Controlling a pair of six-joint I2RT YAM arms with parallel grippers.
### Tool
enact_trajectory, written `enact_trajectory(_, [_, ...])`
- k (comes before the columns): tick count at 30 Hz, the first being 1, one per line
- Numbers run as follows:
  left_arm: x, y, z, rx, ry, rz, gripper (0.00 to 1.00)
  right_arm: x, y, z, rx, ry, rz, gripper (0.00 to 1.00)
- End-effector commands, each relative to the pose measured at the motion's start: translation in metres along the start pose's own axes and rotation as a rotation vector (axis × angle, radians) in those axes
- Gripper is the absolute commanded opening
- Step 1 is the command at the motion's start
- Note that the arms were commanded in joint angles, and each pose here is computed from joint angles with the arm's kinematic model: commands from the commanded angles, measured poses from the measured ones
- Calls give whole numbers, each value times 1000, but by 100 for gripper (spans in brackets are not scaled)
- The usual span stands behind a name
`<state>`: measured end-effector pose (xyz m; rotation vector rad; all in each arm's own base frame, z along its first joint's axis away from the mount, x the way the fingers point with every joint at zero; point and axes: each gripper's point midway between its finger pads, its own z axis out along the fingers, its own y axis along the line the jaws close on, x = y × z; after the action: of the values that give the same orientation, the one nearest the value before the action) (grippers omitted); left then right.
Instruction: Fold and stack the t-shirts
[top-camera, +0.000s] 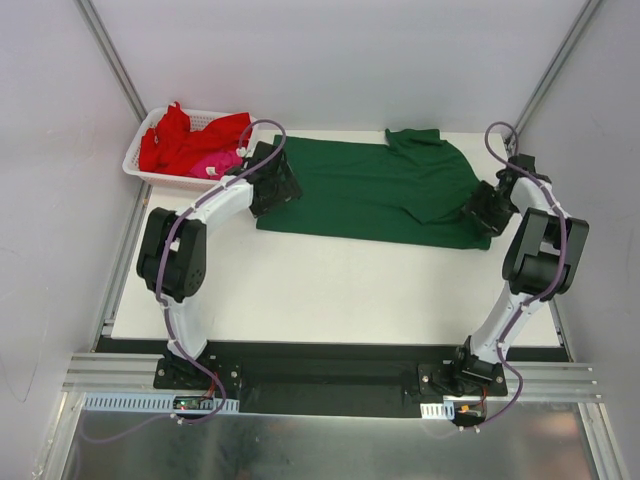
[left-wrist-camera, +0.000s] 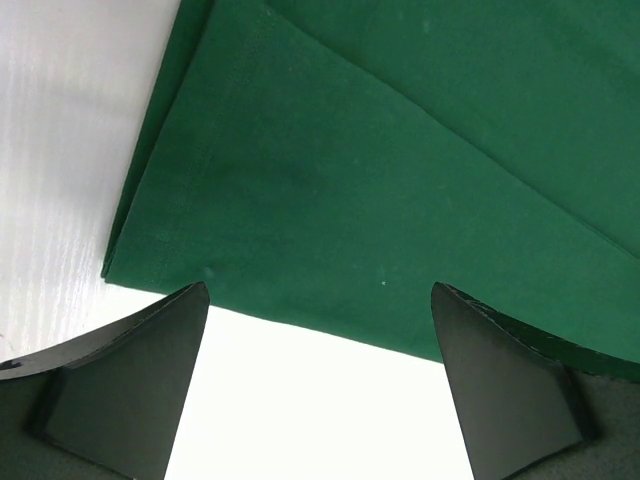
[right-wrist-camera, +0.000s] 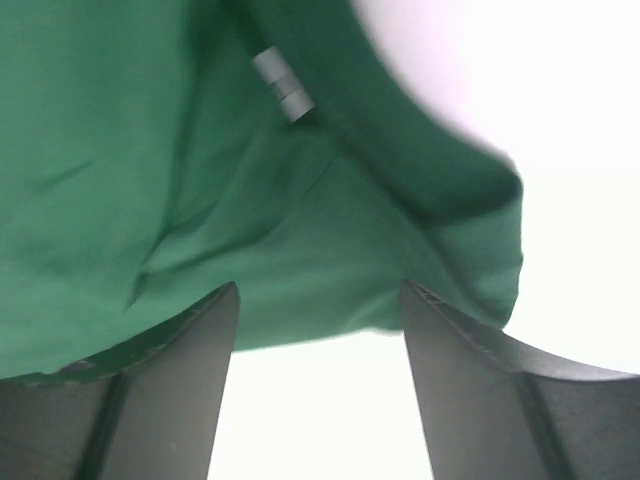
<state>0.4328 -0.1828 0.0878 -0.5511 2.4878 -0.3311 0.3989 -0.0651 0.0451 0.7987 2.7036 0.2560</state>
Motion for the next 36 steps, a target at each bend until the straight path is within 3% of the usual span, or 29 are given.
enact_trajectory(1, [-15,-14,-9,45,-12,9,94,-8,73,-95,-157,-173,-113,73])
enact_trajectory(6, [-11,-23,1,58,13,-3,94,8,84,-85,-128,-186,-82,81])
enact_trajectory(15, [2,-8,30,-12,41,-62,94,15,74,-11,-95,-42,6,81])
enact_trajectory(25, [35,12,66,-55,110,-89,94,27,51,24,-58,31,41,80])
enact_trajectory(36, [71,51,38,-159,99,-85,94,62,28,19,-27,69,65,79])
